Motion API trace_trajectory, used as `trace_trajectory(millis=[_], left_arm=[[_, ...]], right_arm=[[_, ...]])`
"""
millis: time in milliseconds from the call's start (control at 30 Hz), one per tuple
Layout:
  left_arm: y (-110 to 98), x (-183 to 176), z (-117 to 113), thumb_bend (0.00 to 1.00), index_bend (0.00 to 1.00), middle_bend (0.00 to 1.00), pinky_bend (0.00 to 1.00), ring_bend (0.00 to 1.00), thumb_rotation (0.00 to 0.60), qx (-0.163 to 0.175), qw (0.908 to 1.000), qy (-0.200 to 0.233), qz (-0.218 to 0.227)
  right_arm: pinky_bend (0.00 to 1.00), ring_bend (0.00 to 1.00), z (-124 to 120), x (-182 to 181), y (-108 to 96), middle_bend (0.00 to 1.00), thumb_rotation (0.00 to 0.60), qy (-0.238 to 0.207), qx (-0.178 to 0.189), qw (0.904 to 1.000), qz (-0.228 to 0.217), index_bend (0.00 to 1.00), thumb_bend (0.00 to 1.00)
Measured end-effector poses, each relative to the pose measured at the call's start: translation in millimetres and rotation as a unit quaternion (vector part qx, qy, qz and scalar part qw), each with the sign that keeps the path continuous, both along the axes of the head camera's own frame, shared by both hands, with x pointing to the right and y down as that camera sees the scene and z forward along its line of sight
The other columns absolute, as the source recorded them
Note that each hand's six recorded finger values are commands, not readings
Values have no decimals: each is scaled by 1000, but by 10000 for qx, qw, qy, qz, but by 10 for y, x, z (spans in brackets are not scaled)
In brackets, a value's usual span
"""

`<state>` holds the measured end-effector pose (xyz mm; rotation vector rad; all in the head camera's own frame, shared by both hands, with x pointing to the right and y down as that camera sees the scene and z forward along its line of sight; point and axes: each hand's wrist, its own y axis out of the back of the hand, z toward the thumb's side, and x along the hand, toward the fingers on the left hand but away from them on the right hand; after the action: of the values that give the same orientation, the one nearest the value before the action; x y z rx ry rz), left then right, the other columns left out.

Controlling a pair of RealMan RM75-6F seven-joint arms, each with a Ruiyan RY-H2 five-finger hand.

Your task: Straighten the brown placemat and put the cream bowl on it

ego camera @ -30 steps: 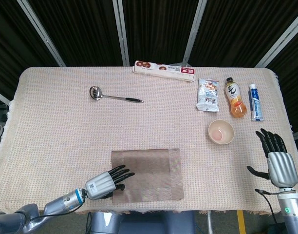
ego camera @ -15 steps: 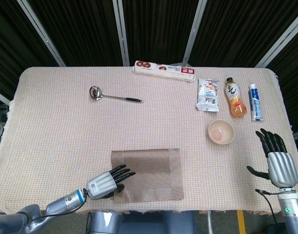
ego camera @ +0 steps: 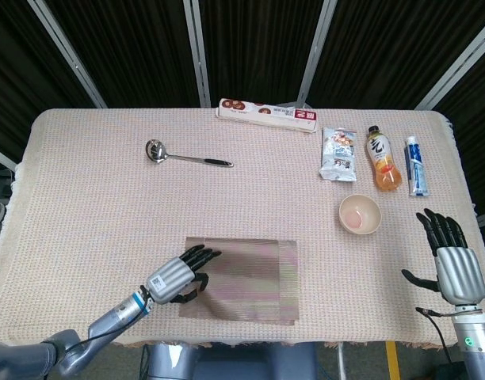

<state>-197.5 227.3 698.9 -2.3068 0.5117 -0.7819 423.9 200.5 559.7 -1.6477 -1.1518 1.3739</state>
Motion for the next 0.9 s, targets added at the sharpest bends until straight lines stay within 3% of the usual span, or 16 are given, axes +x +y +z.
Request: trace_trajectory(millis=[167,267,333,500,700,833,867,900], left_arm=[[-482,39,-71,448,741,0,0,0,600,-108,9965,178,-805],[-819,28,-92,448,743,0,0,0,600,-255,9895,300,-1391],[-1098,4,-100,448,743,0,0,0,600,-364,9809,388,-1870],[-1561,-100,-62,450,743,0,0,0,600,-568,9614,452,-2655],[-1993,-457,71,448,744,0,0,0,600,-614,9301,327,-3608],[-2146,-753,195,449,742,0,0,0,600,-545,9121,29,-4062],[-2164,-817,223,445,712,0,0,0,600,-528,9086,-52,-4144],[-2176,-899,253,395,568,0,0,0,600,-478,9054,-184,-4214]], right_arm=[[0,0,-2,-1,0,0,600,5,4,10000,-11,0,0],[0,0,3,-3,-1,0,600,16,-2,10000,-14,0,0],[0,0,6,-2,-3,0,600,25,-2,10000,-12,0,0],[0,0,11,1,-5,0,600,45,-4,10000,-9,0,0],[0,0,37,-6,-3,0,600,85,-45,10000,-24,0,0],[0,0,52,-14,-6,0,600,102,-62,9999,-30,0,0],[0,0,53,-15,-7,0,600,101,-63,9999,-30,0,0],[0,0,56,-18,-7,0,600,106,-67,9999,-34,0,0]])
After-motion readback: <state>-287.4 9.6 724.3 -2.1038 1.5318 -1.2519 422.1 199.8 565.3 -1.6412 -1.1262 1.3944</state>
